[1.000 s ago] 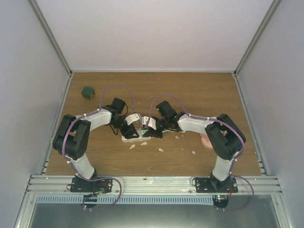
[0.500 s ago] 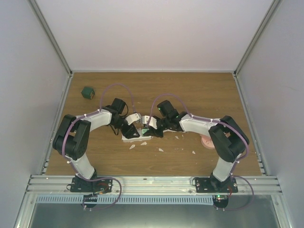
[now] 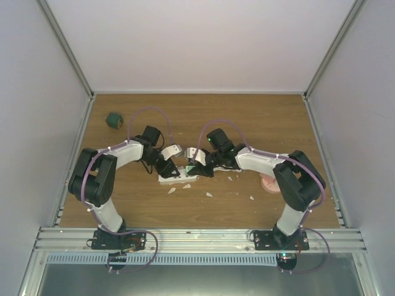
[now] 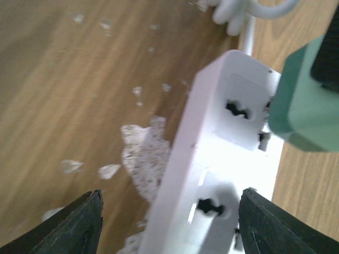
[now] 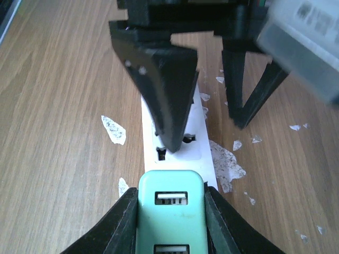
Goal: Pull the plug off the socket
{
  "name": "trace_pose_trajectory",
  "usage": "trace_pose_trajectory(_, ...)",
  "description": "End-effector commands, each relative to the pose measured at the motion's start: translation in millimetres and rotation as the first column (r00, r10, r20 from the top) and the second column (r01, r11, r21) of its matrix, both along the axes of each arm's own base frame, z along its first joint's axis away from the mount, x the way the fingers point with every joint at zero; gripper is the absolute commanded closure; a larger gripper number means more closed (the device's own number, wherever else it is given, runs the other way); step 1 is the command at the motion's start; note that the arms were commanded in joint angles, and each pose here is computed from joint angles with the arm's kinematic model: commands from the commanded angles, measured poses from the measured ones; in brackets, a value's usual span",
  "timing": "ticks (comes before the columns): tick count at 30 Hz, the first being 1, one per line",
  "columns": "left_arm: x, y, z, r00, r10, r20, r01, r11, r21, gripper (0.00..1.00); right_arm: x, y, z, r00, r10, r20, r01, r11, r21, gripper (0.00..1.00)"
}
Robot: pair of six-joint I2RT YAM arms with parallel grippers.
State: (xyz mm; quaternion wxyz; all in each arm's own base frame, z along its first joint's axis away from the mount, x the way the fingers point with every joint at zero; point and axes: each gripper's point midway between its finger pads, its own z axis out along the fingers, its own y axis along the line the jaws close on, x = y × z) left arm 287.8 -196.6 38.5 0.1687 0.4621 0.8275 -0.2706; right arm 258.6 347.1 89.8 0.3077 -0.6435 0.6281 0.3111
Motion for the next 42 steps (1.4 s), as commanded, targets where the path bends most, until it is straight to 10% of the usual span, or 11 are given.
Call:
trace_pose_trajectory(1, 21.9, 8.7, 19.0, 0.999, 0.025, 0.047, -0.023, 0.999, -0.033, 0.29, 7.1, -2.0, 26.1, 1.000, -0.021, -0.023, 0.023, 0.998, 0.065, 0.96)
trace_pose_trajectory(14, 48.9, 12.5, 105.6, 0.973, 0.082, 0.216, -0.042, 0.982, -0.182, 0.21, 40.6, -22.0, 86.1, 0.982, -0.156, -0.111, 0.178, 0.959, 0.223, 0.96)
trace_pose_trajectory(25, 54.6, 0.8, 210.5, 0.839, 0.156, 0.521, -0.021, 0.966, -0.257, 0.10, 81.6, -44.4, 129.0, 0.896, -0.304, -0.323, 0.406, 0.855, 0.323, 0.96)
trace_pose_trajectory(42, 54.0, -85.5, 180.4, 0.863, 0.054, 0.503, 0.028, 0.988, -0.154, 0.12, 102.0, -63.9, 125.4, 0.621, -0.484, -0.616, 0.724, 0.656, 0.214, 0.97)
